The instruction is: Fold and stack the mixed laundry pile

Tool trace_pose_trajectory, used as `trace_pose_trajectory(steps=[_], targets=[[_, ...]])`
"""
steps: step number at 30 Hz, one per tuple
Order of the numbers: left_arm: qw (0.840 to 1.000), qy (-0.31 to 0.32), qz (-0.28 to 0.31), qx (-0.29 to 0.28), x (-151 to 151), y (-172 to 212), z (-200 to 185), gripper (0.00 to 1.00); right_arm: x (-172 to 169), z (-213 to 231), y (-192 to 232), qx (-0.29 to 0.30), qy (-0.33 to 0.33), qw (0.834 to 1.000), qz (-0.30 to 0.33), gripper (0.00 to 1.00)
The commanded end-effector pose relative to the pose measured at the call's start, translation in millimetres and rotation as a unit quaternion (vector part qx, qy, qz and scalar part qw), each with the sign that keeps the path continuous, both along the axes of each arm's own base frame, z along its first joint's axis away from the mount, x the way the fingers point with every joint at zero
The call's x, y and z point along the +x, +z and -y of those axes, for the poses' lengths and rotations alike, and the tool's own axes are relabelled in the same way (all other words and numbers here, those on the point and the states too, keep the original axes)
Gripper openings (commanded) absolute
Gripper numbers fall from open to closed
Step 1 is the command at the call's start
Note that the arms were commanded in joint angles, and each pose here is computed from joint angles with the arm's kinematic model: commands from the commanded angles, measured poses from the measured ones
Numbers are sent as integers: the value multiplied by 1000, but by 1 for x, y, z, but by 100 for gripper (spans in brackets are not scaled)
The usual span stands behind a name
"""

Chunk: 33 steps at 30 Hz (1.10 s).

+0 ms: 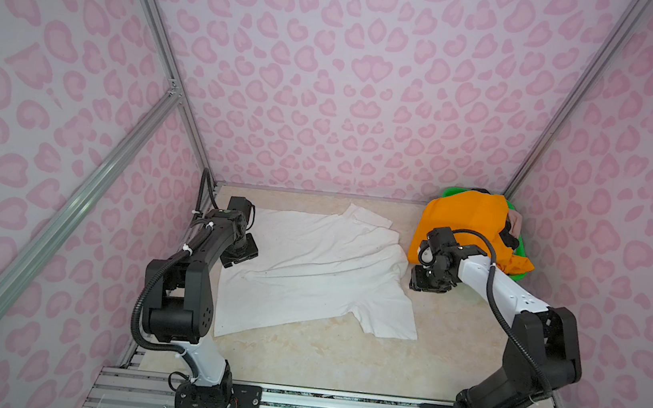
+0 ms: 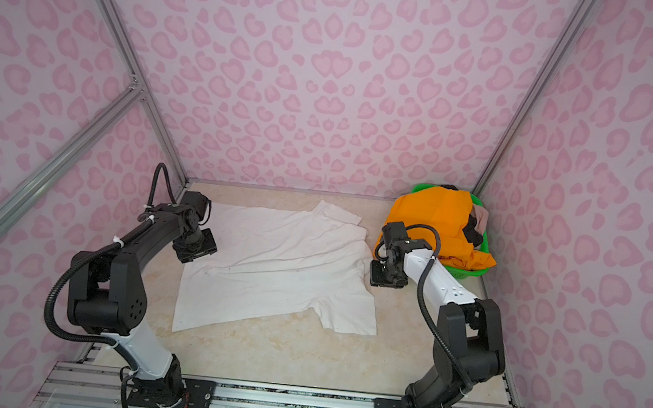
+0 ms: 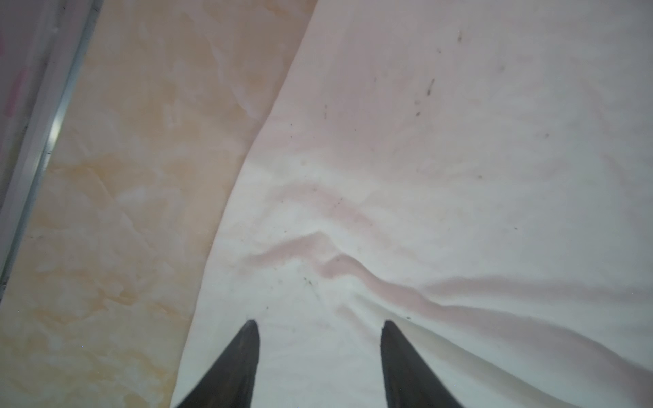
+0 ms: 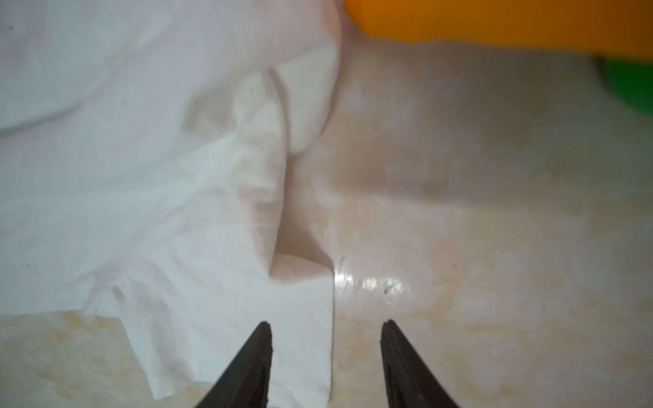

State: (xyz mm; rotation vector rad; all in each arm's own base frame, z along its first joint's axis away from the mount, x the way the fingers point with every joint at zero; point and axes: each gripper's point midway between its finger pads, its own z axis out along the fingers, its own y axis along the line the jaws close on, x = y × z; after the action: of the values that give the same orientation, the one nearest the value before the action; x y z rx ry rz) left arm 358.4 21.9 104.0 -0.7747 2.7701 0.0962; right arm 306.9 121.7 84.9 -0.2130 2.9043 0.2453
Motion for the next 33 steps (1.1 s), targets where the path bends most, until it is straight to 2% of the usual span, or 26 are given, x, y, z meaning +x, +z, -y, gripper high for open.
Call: trace_pose_trajectory(steps=[1,7,11,13,19,23,27,28,30,32,33], targets=[[999,21,-23,9,-26,13,-5,58,-30,-2,-13,24,-25,999,-29,51],[996,55,-64,-31,-88,-23,8,54,-58,-7,-39,44,-50,996,-65,49],[993,76,-78,-46,-119,-50,16,53,-72,-13,-53,28,-47,995,-84,49],[992,82,-81,-50,-124,-59,18,52,-78,-15,-61,24,-48,994,-97,48],[990,96,-101,-17,-117,-78,5,52,-101,-27,-74,20,-24,992,-120,33],[987,114,-113,-13,-110,-89,-7,51,-124,-60,-75,45,55,986,-151,30],[983,136,-119,-30,-109,-101,-17,50,-145,-103,-62,112,140,969,-170,30],[983,138,-121,-30,-110,-103,-20,49,-144,-108,-55,124,150,967,-165,31],[981,144,-127,-28,-113,-106,-26,49,-125,-107,-36,125,145,974,-123,36],[980,148,-130,-22,-115,-107,-32,49,-94,-93,-17,122,103,985,-71,43],[980,149,-132,-20,-116,-107,-35,49,-72,-80,-7,118,62,990,-41,44]])
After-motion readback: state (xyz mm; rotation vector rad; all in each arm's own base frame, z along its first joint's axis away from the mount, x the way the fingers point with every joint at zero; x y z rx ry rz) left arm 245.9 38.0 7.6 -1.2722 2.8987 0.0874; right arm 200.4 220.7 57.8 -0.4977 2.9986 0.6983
